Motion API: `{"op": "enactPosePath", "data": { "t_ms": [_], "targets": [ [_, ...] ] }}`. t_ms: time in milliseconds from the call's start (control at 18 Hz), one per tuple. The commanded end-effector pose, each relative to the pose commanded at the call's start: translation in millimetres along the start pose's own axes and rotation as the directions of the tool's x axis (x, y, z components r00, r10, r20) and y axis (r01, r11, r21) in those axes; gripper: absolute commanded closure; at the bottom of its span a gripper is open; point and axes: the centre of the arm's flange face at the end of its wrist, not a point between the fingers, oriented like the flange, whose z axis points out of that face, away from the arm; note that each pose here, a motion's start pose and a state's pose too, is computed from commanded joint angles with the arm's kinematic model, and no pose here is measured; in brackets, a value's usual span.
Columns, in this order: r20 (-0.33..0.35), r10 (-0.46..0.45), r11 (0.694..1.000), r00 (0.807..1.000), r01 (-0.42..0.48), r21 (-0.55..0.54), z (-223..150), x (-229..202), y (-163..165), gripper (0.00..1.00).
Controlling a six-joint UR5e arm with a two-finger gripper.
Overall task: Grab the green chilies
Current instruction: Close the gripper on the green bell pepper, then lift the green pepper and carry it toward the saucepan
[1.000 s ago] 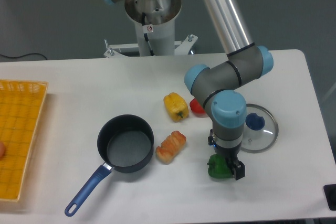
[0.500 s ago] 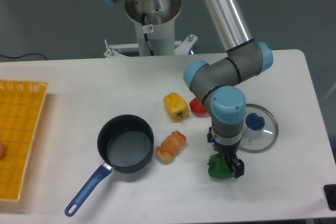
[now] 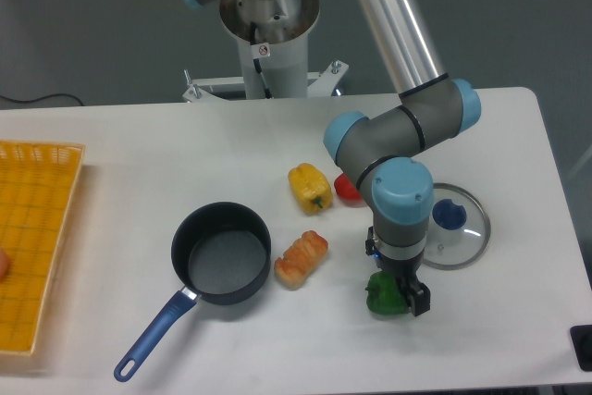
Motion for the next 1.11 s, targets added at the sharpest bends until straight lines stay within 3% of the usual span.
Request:
{"op": "enactPosePath", "data": {
  "t_ms": [389, 500, 667, 778, 944, 1111],
  "targets": [
    [-0.008, -0.001, 1.0, 1.0, 0.001, -0.002, 2.4, 2.8, -3.1, 0.02],
    [-0.008, -0.001, 1.0, 1.0, 0.001, -0.002, 2.4, 2.8, -3.1, 0.11],
    [-0.012, -0.001, 1.0, 1.0, 0.001, -0.003, 1.5, 6.3, -3.1, 0.35],
    [-0.019, -0.006, 1.0, 1.0, 0.006, -0.003, 3.0, 9.1, -1.2, 0.43],
    [-0.029, -0.03, 1.0, 0.999, 0.03, -0.004, -2.7, 11.8, -0.2, 0.51],
    [-0.025, -0.047, 0.999, 0.999, 0.047, -0.003, -12.6, 12.4, 0.9, 0.51]
  ]
}}
